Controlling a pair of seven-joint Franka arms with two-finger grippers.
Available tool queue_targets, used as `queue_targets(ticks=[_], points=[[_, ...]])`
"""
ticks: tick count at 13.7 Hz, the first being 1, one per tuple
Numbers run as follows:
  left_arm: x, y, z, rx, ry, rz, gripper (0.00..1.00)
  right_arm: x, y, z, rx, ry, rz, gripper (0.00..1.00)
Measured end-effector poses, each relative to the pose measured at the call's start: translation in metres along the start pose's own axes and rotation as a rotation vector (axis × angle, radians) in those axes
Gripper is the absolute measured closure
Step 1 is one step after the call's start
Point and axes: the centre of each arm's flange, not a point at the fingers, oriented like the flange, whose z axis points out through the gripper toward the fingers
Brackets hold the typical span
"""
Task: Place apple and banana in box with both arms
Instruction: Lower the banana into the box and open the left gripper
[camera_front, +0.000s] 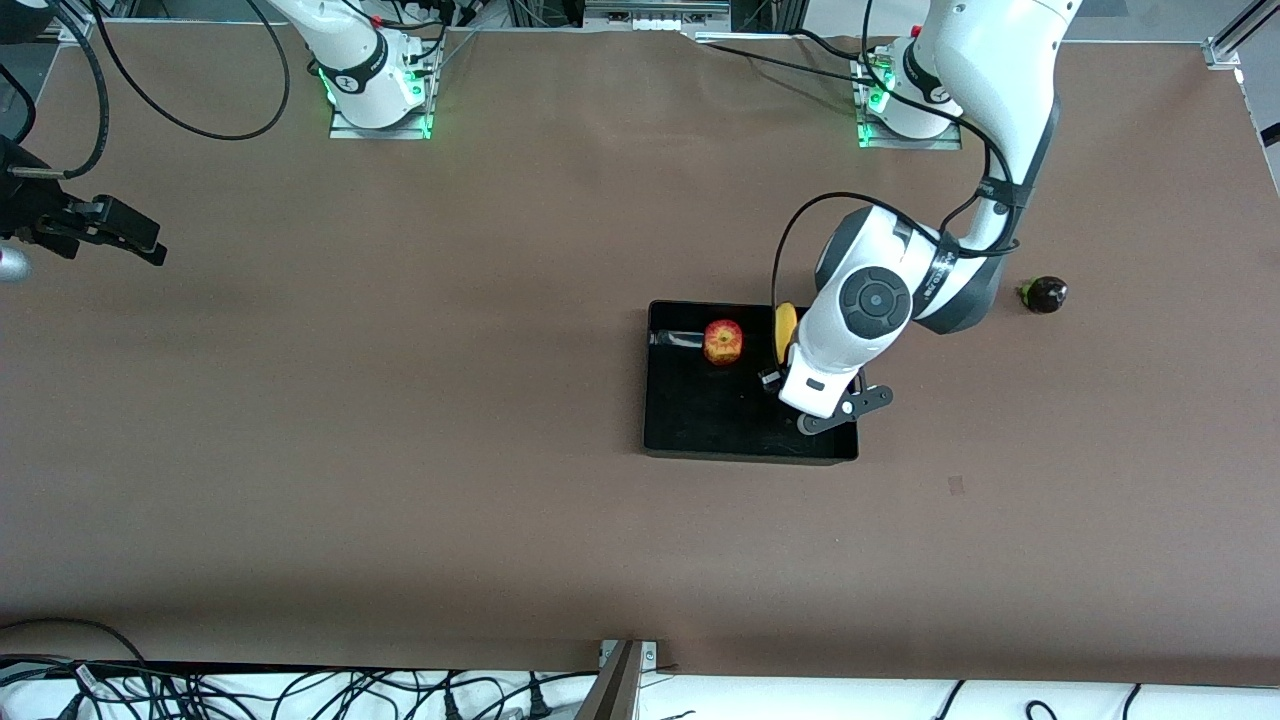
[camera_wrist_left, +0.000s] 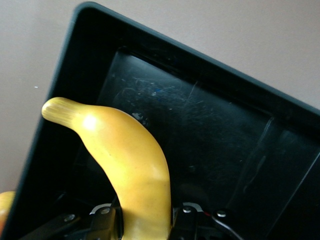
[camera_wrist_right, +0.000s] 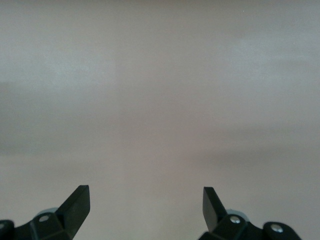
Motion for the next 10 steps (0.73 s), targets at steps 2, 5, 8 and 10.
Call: queue_targets(ticks=[2, 5, 8, 10], points=[[0.0, 0.005, 0.009, -0.005, 0.003, -0.008, 0.65, 0.0, 0.0, 0.0, 0.001, 0.0, 0.0, 0.0], [0.002, 0.007, 0.03, -0.009, 0.005, -0.02, 0.65, 0.0, 0.0, 0.0, 0.002, 0.0, 0.0, 0.0], [0.005, 0.008, 0.05, -0.012, 0.007, -0.03, 0.65, 0.0, 0.0, 0.0, 0.003, 0.0, 0.0, 0.0], [0.006, 0.007, 0.062, -0.011, 0.005, -0.033, 0.65, 0.0, 0.0, 0.0, 0.003, 0.0, 0.0, 0.0]])
